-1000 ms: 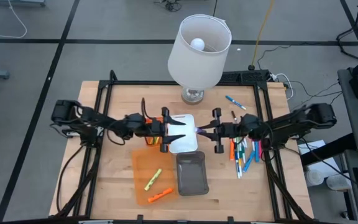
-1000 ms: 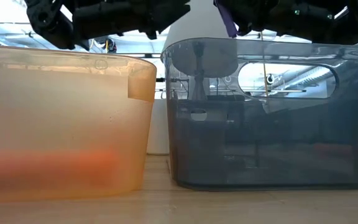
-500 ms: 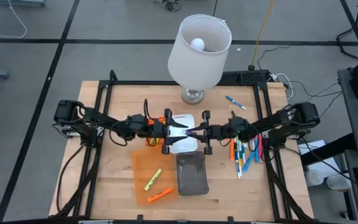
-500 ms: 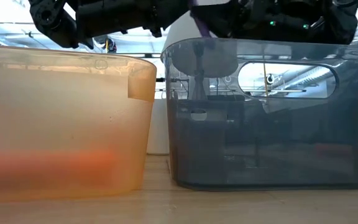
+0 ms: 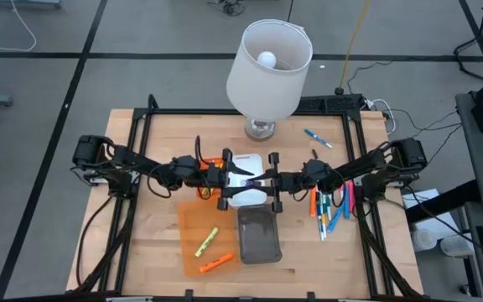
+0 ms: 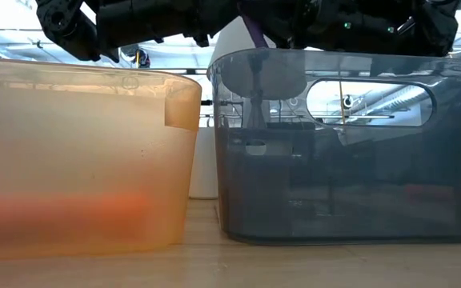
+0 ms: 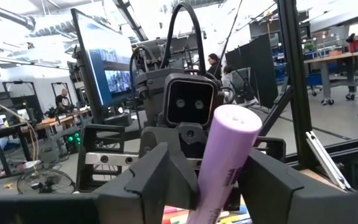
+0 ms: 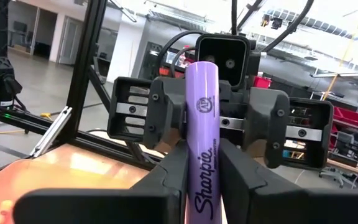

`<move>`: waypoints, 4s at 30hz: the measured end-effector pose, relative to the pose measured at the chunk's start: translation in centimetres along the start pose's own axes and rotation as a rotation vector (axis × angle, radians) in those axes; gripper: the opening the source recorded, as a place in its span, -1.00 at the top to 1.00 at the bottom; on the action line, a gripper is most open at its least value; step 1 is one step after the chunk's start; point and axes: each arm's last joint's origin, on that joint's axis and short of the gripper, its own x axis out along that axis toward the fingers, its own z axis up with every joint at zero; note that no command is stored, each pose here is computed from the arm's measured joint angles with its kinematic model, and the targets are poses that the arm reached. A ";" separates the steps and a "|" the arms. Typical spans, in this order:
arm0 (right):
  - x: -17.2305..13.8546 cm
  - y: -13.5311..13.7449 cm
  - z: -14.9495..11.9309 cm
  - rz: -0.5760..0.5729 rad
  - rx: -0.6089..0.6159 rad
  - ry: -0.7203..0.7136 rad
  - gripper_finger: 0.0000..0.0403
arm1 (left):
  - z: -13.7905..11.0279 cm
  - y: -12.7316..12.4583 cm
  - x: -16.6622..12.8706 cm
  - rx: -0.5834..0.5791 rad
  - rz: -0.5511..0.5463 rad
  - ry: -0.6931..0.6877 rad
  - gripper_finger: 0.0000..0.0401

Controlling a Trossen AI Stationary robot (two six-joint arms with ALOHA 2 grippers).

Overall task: Pick & Place Markers
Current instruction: Put the purple large highlighter pen into the transparent orange bin, then put the orange large highlighter pen into the transparent orange bin

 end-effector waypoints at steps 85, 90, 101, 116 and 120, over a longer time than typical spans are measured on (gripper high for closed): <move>-5.5 3.1 4.3 0.099 0.185 0.545 0.15 | -0.4 -8.9 -7.5 -0.526 -0.091 1.065 0.08; -7.5 4.5 3.4 0.109 0.349 0.789 0.15 | -0.1 -7.7 -7.2 -0.495 -0.083 1.018 0.08; -10.4 4.3 2.0 -0.308 0.557 1.254 0.15 | 4.5 -3.9 -5.7 -0.376 -0.082 0.589 0.08; -6.2 4.3 2.4 -0.654 0.808 1.793 0.15 | 11.8 0.2 -8.2 0.159 -0.013 0.166 0.08; -6.2 4.6 1.5 -0.798 0.915 1.764 0.15 | 12.5 1.0 -8.9 0.186 0.070 0.161 0.08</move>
